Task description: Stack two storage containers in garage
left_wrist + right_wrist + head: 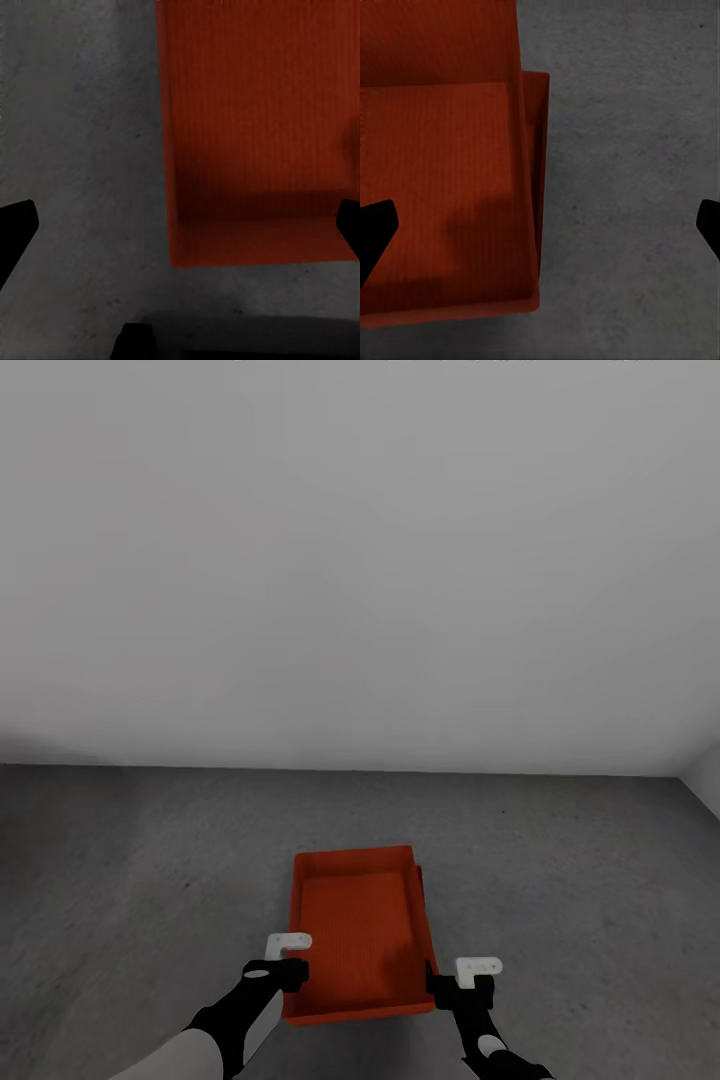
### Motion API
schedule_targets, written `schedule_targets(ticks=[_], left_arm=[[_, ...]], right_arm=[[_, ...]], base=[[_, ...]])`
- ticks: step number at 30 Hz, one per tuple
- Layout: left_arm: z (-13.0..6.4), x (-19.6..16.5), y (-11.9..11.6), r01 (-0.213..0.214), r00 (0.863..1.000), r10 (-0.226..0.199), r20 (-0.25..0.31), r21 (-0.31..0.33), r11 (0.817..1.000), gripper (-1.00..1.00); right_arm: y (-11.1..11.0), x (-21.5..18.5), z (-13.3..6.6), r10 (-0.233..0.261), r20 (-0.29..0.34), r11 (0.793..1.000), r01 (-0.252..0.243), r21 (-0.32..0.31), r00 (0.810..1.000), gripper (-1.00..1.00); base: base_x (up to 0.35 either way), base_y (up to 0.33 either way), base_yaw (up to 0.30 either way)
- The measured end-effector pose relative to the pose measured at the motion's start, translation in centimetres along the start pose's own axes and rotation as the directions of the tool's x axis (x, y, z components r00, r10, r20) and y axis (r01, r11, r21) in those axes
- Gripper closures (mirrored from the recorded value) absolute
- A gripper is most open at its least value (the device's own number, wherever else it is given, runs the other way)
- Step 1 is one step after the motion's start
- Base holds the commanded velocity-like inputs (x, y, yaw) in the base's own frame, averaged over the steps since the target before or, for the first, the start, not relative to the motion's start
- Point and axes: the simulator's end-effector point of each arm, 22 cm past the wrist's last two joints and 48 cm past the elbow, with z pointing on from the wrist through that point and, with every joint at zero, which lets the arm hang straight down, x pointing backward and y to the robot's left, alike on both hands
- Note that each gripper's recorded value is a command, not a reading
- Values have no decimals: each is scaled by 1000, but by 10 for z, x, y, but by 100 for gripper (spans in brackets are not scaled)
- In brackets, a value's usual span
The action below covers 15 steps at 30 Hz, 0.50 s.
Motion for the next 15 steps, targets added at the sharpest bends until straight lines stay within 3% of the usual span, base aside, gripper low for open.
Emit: schedule_targets(ticks=[15], left_arm=[[-16,-1,0,1,1000,-1,-2,1,1000,-100]], right_arm=[[-2,-8,-14,0,-1,1000,0,1,1000,-100]], base=[[0,0,0]])
